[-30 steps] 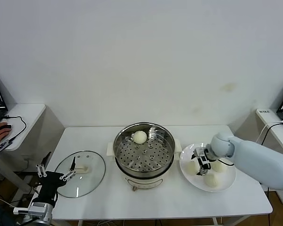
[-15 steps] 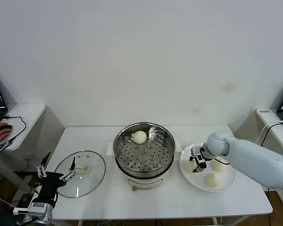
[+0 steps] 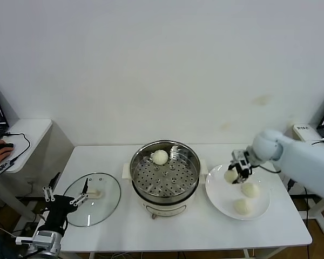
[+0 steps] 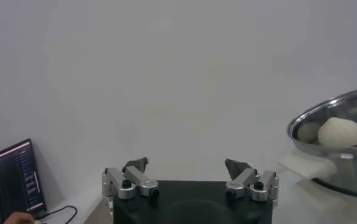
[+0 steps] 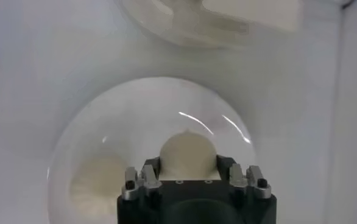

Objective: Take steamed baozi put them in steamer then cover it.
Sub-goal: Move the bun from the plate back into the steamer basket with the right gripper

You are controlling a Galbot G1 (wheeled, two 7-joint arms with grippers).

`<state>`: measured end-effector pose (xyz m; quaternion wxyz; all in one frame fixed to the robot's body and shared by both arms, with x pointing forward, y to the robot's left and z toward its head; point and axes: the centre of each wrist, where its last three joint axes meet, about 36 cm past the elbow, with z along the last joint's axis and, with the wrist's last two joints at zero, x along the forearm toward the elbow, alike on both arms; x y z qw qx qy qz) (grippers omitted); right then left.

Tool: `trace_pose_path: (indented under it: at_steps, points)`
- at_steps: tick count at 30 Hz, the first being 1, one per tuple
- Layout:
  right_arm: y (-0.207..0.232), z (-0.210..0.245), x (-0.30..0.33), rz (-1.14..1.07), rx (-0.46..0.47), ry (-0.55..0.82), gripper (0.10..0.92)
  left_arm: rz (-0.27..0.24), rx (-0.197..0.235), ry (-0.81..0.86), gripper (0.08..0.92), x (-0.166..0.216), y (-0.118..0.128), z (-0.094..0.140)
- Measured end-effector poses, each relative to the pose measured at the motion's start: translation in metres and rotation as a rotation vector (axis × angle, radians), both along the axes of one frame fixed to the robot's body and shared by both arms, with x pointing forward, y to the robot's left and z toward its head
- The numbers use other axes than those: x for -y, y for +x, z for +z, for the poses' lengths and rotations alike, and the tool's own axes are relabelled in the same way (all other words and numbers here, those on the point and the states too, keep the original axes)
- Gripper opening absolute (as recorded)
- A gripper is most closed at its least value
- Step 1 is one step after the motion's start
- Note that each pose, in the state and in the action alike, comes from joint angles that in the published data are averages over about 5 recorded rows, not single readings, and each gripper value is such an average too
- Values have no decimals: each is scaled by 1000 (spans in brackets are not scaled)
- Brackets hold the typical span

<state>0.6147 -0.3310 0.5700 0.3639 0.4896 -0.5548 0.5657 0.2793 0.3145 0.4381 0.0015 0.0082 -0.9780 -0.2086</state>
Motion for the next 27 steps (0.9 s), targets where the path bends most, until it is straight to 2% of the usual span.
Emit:
trace_pose_path:
  at_steps: [8,14,20,27]
  points:
    - [1,85,-36,43,85,46,593,-16,11,-8,823,3,3,3]
    - [-3,121,-91,93,103,106,600,-18,16,-9,823,2,5,4]
    - [-3,128,-156,135,88,153,602,-10,32,-8,823,0,7,7]
    - [3,102,-227,153,49,163,602,3,42,-12,823,-1,5,10]
